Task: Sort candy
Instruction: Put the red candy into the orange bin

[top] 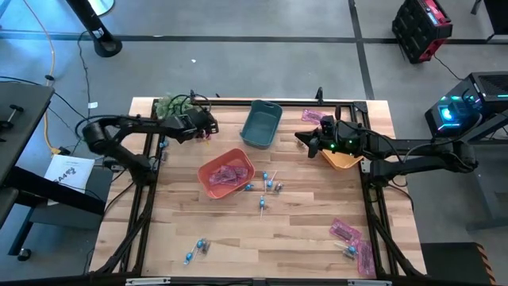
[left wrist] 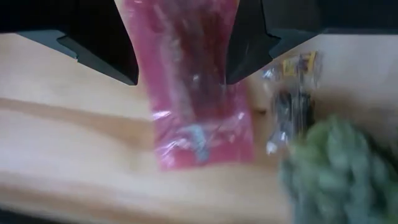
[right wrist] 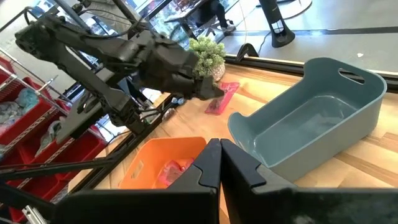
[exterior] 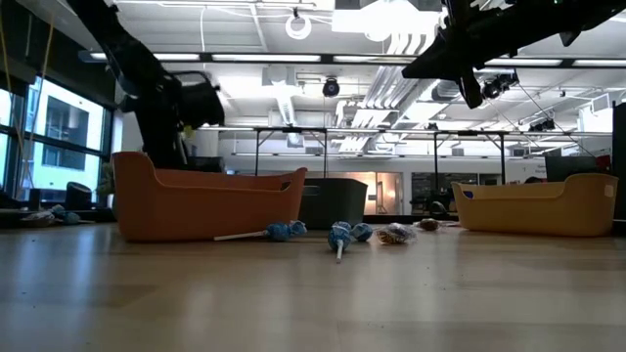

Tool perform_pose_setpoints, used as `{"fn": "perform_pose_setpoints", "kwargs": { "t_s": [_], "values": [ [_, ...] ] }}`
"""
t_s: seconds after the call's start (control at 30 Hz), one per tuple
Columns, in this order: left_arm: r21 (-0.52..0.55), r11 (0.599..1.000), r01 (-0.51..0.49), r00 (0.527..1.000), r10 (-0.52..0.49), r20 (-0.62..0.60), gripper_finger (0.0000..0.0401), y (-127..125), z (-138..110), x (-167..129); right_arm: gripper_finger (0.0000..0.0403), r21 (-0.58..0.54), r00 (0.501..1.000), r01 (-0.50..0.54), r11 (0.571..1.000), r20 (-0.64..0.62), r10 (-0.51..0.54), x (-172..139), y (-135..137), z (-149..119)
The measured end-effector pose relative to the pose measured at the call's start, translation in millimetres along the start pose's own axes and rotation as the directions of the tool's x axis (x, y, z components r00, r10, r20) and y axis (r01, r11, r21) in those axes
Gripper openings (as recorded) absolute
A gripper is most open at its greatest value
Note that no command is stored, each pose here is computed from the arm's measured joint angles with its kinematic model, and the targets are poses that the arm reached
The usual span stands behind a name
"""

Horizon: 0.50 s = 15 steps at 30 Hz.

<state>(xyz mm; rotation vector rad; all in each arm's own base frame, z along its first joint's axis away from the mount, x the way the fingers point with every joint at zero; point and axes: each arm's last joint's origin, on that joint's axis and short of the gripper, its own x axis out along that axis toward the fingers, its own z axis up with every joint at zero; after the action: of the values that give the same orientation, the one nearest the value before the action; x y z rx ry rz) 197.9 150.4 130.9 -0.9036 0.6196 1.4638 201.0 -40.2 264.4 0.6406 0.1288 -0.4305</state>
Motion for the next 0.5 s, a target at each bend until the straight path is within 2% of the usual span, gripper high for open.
{"fn": "perform_pose_setpoints", "kwargs": {
  "t_s": [0.17, 0.3, 0.37, 0.5],
  "values": [
    [-0.038, 0.998, -0.056, 0.998, 0.055, -0.018, 0.0237, -0.9, -7.6, 17.4, 0.0000, 0.000, 1.000, 0.001, 1.000, -0.001, -0.001, 0.0, 0.0, -0.1],
    [0.022, 0.999, -0.043, 0.998, 0.044, -0.041, 0.0213, -2.9, -12.1, 20.2, 0.0000, 0.000, 1.000, 0.001, 1.000, -0.001, -0.001, 0.0, -0.1, -0.1],
    [0.060, 0.998, -0.013, 0.998, 0.016, -0.064, 0.0170, -4.5, -13.3, 15.9, 0.0000, 0.000, 1.000, 0.001, 1.000, -0.001, -0.001, 0.0, -0.1, -0.1],
    [0.154, 0.986, 0.067, 0.992, -0.050, -0.112, 0.0040, -7.1, -15.3, 2.8, 0.0000, 0.000, 1.000, 0.001, 1.000, -0.001, -0.001, 0.0, -0.1, -0.1]
  ]
}}
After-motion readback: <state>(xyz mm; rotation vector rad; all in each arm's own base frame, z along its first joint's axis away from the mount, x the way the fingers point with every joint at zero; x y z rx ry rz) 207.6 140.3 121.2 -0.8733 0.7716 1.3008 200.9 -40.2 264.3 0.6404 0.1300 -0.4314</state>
